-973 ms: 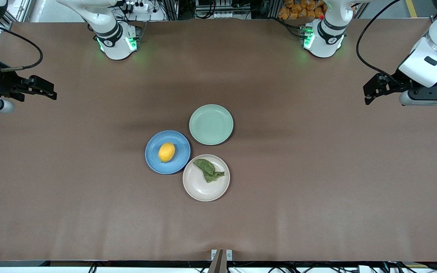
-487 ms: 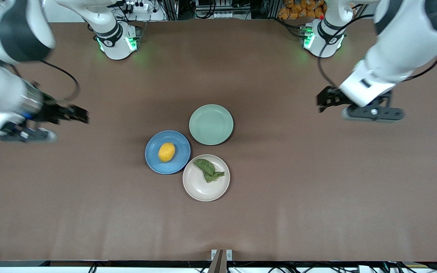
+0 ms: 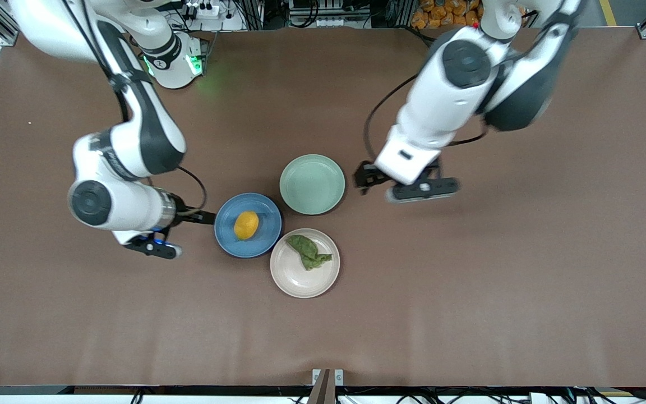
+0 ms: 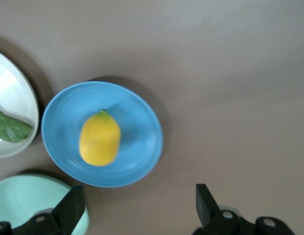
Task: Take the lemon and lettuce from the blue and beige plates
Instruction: 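Lower the right gripper onto the lemon while the left gripper reaches the lettuce, then close the right gripper on the lemon while the left gripper grasps the lettuce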
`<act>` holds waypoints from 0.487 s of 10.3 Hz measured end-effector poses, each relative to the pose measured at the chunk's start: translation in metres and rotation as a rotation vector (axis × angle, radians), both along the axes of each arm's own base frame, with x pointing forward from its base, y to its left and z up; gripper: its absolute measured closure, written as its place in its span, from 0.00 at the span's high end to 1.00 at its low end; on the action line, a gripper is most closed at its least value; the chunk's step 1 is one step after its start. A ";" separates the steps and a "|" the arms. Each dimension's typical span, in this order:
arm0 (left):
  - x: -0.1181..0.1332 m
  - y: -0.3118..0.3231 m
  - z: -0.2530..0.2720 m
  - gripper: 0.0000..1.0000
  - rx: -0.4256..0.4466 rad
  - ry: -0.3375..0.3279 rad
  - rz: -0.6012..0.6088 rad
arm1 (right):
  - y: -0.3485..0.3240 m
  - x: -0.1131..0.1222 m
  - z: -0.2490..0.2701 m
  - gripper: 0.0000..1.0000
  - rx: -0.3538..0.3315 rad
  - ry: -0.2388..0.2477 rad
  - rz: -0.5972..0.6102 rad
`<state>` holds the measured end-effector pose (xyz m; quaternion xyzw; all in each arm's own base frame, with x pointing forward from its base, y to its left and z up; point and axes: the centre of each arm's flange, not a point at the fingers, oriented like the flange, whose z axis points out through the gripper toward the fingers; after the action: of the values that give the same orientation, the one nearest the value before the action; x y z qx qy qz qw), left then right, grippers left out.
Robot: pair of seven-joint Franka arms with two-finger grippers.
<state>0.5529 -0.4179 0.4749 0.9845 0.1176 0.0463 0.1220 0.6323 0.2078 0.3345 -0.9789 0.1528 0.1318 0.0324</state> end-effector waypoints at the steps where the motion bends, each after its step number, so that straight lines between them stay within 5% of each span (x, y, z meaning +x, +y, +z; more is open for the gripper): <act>1: -0.005 -0.032 -0.027 1.00 -0.050 -0.013 0.045 | 0.023 -0.002 -0.020 1.00 -0.003 -0.003 -0.043; 5: -0.018 -0.107 -0.154 1.00 -0.180 -0.104 0.135 | 0.074 -0.011 -0.095 1.00 0.014 0.011 -0.114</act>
<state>0.5352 -0.5254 0.3209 0.9557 0.1806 0.0947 0.2124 0.6214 0.2818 0.2390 -0.9675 0.2078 0.1363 0.0460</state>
